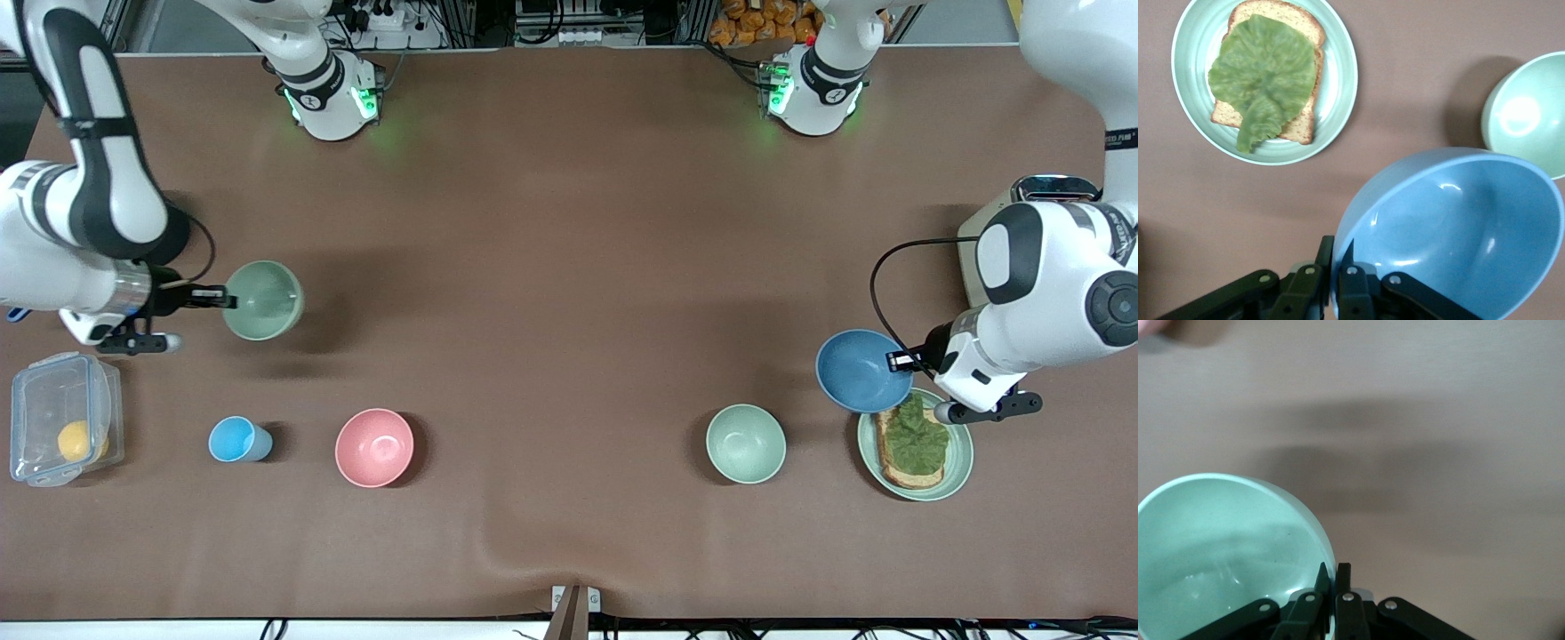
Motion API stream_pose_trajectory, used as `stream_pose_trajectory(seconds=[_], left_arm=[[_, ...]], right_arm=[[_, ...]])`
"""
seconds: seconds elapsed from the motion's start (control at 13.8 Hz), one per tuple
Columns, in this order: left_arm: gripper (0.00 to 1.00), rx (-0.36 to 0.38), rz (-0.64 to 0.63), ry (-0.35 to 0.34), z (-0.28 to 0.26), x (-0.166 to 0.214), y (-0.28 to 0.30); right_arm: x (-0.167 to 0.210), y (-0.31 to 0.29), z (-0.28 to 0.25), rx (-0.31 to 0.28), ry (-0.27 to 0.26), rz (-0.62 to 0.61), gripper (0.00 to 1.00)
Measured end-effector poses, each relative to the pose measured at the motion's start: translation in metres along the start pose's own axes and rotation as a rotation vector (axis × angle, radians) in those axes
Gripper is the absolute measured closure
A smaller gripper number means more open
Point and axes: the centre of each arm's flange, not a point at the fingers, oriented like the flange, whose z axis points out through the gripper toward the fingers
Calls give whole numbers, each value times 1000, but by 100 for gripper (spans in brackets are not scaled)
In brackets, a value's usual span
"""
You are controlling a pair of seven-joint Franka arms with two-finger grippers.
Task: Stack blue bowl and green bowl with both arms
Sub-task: 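Lift the blue bowl with the left gripper while the right gripper carries the green bowl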
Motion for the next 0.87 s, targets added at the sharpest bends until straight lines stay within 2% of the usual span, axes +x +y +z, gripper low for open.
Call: stream_pose_trajectory(seconds=[0.29,0.58,0.87], left_arm=[[94,-25,-26,-2,-9,-11,34],[94,-56,-32,-19,-7,-19,57],[94,-83,-51,-41,-1,-21,55]], right_arm=[[-9,-127,13,-43,-5,125,96],[-38,-256,41,-64,56,214,96],[-68,-325,81,-63,107,263,96]])
